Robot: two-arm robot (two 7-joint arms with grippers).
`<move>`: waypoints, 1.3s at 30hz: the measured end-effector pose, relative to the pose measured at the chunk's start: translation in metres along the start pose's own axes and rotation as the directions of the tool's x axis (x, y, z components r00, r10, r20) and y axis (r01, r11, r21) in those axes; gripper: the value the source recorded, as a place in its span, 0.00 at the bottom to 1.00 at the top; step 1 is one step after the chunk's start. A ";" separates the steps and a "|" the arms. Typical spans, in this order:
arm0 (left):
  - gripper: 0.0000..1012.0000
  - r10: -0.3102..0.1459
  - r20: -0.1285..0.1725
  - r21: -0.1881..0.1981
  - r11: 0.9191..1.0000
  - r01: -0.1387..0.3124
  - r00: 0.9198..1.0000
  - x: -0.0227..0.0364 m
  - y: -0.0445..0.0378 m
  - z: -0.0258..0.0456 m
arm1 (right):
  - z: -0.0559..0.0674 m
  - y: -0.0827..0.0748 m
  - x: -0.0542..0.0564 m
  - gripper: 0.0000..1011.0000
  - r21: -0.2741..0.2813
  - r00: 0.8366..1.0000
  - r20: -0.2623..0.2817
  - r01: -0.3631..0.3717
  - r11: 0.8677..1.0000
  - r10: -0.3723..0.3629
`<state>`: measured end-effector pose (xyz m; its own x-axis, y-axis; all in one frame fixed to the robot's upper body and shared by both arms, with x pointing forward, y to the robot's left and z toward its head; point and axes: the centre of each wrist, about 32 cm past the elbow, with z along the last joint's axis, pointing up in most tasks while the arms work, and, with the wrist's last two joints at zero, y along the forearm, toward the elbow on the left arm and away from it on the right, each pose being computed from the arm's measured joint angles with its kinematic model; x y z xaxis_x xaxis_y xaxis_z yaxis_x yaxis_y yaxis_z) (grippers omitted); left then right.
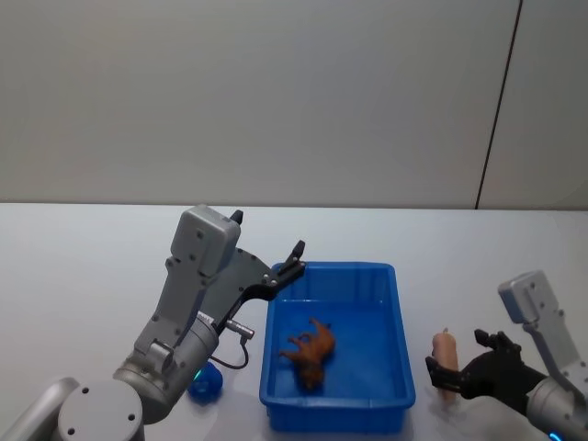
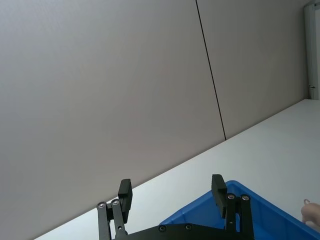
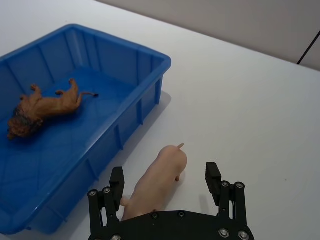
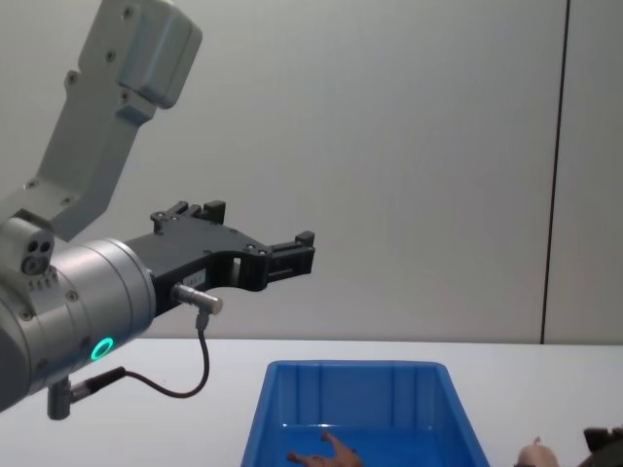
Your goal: Pick up the two dolls from the table and place them into the box.
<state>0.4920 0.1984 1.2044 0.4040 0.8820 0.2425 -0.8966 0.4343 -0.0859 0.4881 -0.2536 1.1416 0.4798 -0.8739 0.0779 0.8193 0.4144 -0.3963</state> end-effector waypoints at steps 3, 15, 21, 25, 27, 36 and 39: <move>0.99 0.000 0.000 0.000 1.000 0.000 1.000 0.0000 0.0000 0.0000 | -0.002 0.002 -0.001 0.99 -0.022 1.000 -0.005 -0.001 1.000 0.001; 0.99 0.000 0.000 0.000 1.000 0.000 1.000 0.0000 0.0000 0.0000 | -0.007 0.008 -0.004 0.87 -0.084 1.000 -0.020 -0.010 0.996 0.008; 0.99 0.000 0.000 0.000 1.000 0.000 1.000 0.0000 0.0000 0.0000 | -0.007 0.009 -0.005 0.68 -0.099 1.000 -0.025 -0.014 0.995 0.011; 0.99 0.000 0.000 0.000 1.000 0.000 1.000 0.0000 0.0000 0.0000 | -0.007 0.009 -0.005 0.55 -0.099 1.000 -0.025 -0.011 0.995 0.009; 0.99 0.000 0.000 0.000 1.000 0.000 1.000 0.0000 0.0000 0.0000 | -0.007 0.009 -0.005 0.49 -0.096 1.000 -0.024 -0.009 0.995 0.007; 0.99 0.000 0.000 0.000 1.000 0.000 1.000 0.0000 0.0000 0.0000 | -0.002 0.007 -0.007 0.36 -0.041 1.000 -0.013 0.010 0.999 -0.010; 0.99 0.000 0.000 0.000 1.000 0.000 1.000 0.0000 0.0000 0.0000 | 0.001 0.006 -0.007 0.36 -0.012 1.000 -0.010 0.021 1.000 -0.022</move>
<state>0.4920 0.1984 1.2044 0.4041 0.8820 0.2425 -0.8966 0.4344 -0.0859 0.4901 -0.2449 1.1399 0.4588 -0.8852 0.0771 0.8255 0.3925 -0.4055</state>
